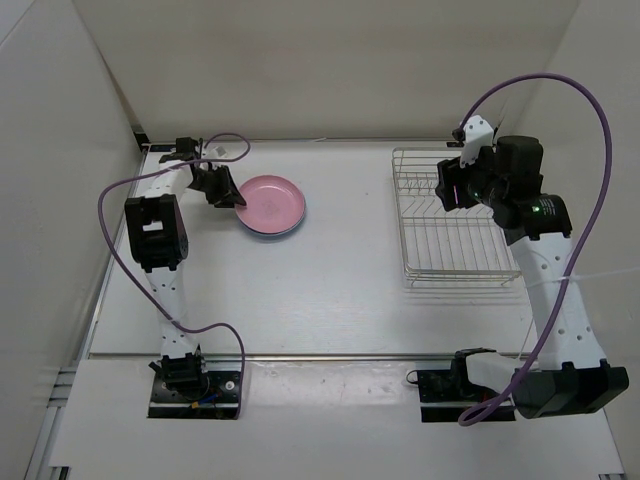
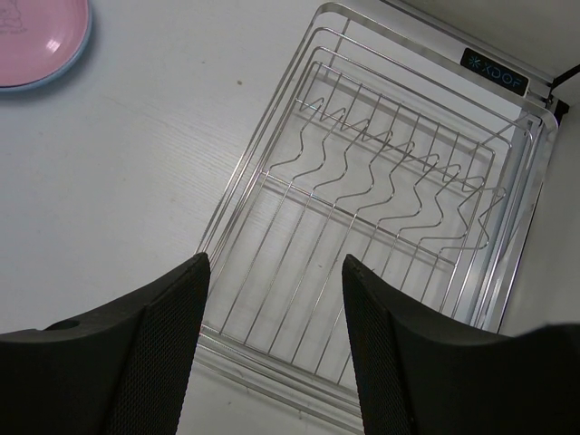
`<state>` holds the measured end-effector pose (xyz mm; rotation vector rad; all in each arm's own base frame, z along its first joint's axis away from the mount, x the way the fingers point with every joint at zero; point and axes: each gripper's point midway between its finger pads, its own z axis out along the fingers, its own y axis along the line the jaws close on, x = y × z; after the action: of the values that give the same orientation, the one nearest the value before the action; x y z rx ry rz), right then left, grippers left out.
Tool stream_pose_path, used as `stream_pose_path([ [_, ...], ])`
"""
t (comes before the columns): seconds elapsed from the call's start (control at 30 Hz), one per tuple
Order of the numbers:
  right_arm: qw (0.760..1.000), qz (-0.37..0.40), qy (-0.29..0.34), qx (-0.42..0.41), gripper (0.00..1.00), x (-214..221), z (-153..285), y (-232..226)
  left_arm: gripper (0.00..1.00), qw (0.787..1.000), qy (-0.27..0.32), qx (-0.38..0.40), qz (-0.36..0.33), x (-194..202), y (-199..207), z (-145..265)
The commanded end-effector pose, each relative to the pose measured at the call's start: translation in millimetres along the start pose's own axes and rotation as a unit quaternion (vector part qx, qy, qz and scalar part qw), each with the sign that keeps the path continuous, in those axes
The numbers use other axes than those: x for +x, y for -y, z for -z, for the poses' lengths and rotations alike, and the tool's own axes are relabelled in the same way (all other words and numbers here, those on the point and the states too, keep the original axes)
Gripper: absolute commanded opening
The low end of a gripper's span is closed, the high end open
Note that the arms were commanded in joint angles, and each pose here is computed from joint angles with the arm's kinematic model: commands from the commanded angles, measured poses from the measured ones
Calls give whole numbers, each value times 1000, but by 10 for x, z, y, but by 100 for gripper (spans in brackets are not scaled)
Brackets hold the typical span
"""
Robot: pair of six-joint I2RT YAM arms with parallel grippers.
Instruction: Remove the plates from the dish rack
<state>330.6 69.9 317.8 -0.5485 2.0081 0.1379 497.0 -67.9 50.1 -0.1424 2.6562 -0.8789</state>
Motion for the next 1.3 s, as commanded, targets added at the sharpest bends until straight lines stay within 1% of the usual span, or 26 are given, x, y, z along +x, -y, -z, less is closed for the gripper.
stream_pose_path([
  [0.0, 1000, 8, 10, -4, 64, -18, 58, -30, 39, 999, 34, 22, -33, -203, 269, 251],
  [0.07, 1000, 8, 10, -4, 64, -18, 58, -30, 41, 998, 35, 24, -44, -207, 348, 272],
  [0.1, 1000, 8, 10, -4, 64, -18, 58, -30, 51, 998, 38, 25, -47, -221, 374, 305],
  [0.13, 1000, 6, 9, 0, 64, -11, 63, 0, 58, 997, 41, 27, -60, -223, 442, 325],
  [0.17, 1000, 6, 10, -5, 64, -15, 62, -16, 65, 997, 41, 26, -64, -224, 438, 325],
  [0.2, 1000, 6, 10, -5, 64, -15, 62, -16, 68, 996, 42, 29, -72, -222, 516, 342],
  [0.23, 1000, 6, 10, -5, 64, -15, 62, -16, 79, 996, 38, 28, -73, -197, 510, 343],
  [0.3, 1000, 6, 10, -5, 64, -15, 62, -16, 85, 995, 38, 22, -88, -197, 588, 348],
  [0.33, 1000, 6, 10, -5, 64, -15, 62, -16, 92, 995, 39, 18, -88, -211, 594, 373],
  [0.4, 1000, 7, 15, -4, 64, -32, 92, -18, 99, 994, 40, 15, -103, -210, 700, 388],
  [0.53, 1000, 7, 15, -3, 64, -14, 106, -27, 99, 992, 49, -8, -115, -281, 762, 436],
  [0.63, 1000, 7, 15, -3, 64, -14, 106, -27, 99, 992, 42, -35, -111, -293, 700, 391],
  [0.67, 1000, 8, 20, -7, 64, -34, 135, -45, 99, 992, 42, -39, -116, -297, 747, 394],
  [0.77, 1000, 7, 16, -8, 64, 0, 119, -51, 99, 991, 42, -67, -107, -308, 677, 362],
  [0.83, 1000, 6, 20, -3, 64, -9, 153, -25, 99, 989, 53, -94, -101, -362, 608, 392],
  [0.9, 1000, 6, 21, -7, 64, -13, 152, -40, 99, 988, 43, -114, -94, -319, 508, 369],
  [1.07, 1000, 6, 21, -7, 64, -13, 152, -40, 99, 985, 37, -137, -94, -281, 497, 323],
  [1.17, 1000, 6, 21, -7, 64, -13, 152, -40, 99, 981, 55, -155, -104, -343, 501, 441],
  [1.2, 1000, 6, 21, -7, 64, -13, 152, -40, 99, 980, 50, -162, -106, -306, 493, 407],
  [1.23, 1000, 6, 21, -7, 64, -13, 152, -40, 99, 977, 66, -165, -117, -369, 549, 511],
  [1.27, 1000, 6, 21, -7, 64, -13, 152, -40, 99, 974, 66, -185, -115, -347, 479, 543],
])
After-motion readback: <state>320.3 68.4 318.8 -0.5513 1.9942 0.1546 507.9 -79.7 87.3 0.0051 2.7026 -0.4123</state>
